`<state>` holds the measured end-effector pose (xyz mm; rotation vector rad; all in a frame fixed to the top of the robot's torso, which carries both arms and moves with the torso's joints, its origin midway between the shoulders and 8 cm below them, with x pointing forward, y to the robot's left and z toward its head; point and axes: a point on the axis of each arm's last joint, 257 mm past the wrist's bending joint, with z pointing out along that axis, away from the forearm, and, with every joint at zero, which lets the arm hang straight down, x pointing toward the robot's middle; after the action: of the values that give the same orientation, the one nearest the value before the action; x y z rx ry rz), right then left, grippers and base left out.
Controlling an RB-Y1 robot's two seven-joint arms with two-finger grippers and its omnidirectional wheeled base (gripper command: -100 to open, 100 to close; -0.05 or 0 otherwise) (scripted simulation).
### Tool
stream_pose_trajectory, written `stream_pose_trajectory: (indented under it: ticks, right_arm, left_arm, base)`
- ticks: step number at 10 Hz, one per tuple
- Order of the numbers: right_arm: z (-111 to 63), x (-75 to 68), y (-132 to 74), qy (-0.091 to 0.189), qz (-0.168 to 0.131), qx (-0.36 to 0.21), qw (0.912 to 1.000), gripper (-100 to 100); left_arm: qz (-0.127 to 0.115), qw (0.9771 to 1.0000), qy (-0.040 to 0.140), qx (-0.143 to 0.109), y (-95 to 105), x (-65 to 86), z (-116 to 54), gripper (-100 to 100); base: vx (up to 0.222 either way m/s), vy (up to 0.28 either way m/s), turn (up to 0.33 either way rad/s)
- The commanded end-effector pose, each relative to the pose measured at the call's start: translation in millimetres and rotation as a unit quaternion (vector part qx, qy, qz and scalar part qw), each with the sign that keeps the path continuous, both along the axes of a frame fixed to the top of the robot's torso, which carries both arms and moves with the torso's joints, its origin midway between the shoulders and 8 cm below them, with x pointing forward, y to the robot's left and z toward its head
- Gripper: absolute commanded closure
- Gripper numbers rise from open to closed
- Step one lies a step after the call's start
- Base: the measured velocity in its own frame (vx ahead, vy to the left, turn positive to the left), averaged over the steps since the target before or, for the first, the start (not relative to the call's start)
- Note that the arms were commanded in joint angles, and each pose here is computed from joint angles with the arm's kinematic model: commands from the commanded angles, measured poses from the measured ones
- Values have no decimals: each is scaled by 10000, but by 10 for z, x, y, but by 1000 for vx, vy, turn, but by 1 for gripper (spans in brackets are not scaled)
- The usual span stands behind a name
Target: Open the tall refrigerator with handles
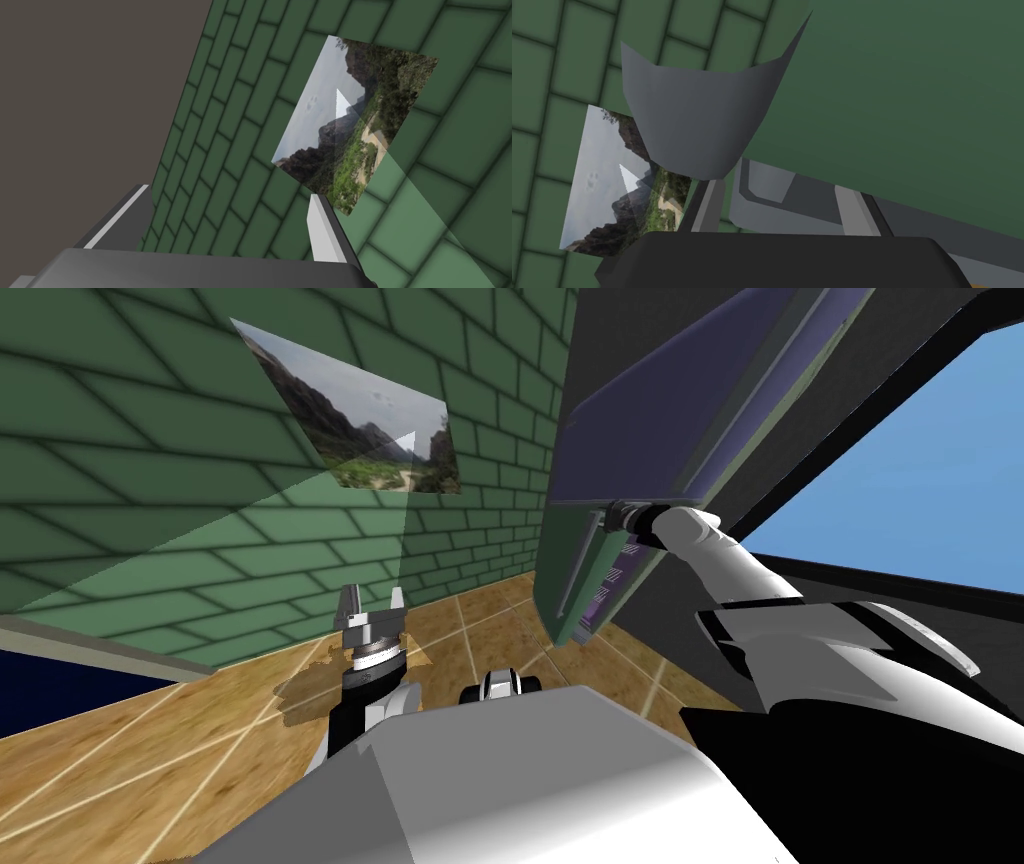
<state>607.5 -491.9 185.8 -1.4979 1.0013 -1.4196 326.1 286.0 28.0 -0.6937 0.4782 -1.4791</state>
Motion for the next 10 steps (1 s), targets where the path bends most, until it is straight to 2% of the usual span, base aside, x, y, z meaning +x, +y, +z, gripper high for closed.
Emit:
stream_pose_trajectory:
  ticks: [1, 2, 4, 5, 7, 8, 10]
  right_arm:
    - [-22, -40, -310, 11, -315, 0, 9995, 100]
    - [-22, -40, -310, 11, -315, 0, 9995, 100]
    - [-26, -101, -598, 18, -619, -9, 9981, 100]
    - [-26, -101, -598, 18, -619, -9, 9981, 100]
    - [-26, -176, -883, 24, -919, -24, 9958, 100]
    - [-26, -176, -883, 24, -919, -24, 9958, 100]
    - [-23, -267, -1161, 27, -1216, -42, 9926, 100]
  left_arm:
    - [0, 10000, 0, 0, 0, 0, 0, 0]
    - [0, 10000, 0, -1, 0, 0, 0, 0]
    - [0, 10000, 0, 0, 0, 0, 0, 0]
    - [0, 10000, 0, 1, 0, 0, 0, 0]
    - [0, 10000, 0, 0, 0, 0, 0, 0]
    - [0, 10000, 0, 0, 0, 0, 0, 0]
    - [0, 10000, 0, 1, 0, 0, 0, 0]
  base:
    - [203, 413, -79]
    - [108, 335, -63]
    - [89, 311, -37]
    - [107, 291, -41]
    - [125, 366, -47]
    - [113, 327, -49]
    - [103, 360, -33]
